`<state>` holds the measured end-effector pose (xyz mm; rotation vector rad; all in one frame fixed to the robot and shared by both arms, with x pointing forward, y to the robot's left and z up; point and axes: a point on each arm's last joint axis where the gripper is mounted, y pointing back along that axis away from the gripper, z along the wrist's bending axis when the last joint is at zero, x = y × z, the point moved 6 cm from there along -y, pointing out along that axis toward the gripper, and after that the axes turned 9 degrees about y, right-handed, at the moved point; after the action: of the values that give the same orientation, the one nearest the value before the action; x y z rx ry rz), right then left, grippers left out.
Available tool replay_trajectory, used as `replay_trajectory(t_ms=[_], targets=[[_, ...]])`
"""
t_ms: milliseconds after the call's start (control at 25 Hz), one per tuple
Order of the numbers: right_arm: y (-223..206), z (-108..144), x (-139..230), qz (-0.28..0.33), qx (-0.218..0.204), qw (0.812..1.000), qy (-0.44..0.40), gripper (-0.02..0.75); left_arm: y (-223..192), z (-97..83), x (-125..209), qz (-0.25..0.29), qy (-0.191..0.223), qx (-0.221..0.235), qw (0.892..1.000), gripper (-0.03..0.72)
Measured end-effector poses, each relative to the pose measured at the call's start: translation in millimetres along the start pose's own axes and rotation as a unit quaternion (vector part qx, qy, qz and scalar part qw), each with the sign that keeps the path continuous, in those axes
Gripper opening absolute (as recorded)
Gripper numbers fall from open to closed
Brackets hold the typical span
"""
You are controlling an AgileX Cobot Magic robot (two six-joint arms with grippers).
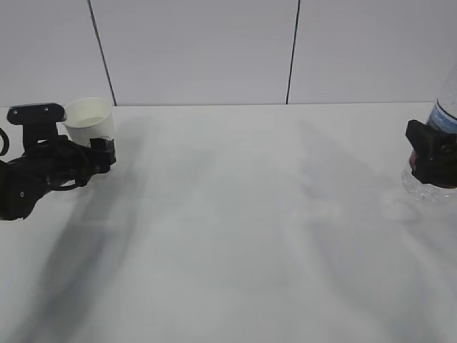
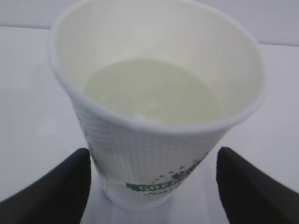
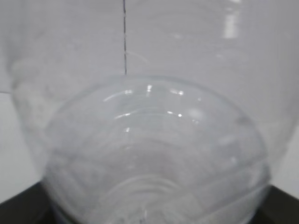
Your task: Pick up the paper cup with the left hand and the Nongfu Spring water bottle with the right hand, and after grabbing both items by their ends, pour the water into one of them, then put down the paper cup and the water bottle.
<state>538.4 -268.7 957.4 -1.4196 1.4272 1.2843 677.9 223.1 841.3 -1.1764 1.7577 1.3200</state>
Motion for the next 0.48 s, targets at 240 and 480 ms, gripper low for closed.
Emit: replay_trajectory(t_ms=[240, 480], targets=[[0.0, -0.7, -3.1, -0.010, 0.002, 1.000, -0.001, 0.519, 10.4, 2.6, 2.8, 0.007, 0.001, -0.004, 1.000, 0.612], [0.0, -0.7, -3.1, -0.010, 0.002, 1.000, -0.001, 0.519, 26.1, 2.6, -2.2, 0.002, 0.001, -0.003, 1.000, 0.602]])
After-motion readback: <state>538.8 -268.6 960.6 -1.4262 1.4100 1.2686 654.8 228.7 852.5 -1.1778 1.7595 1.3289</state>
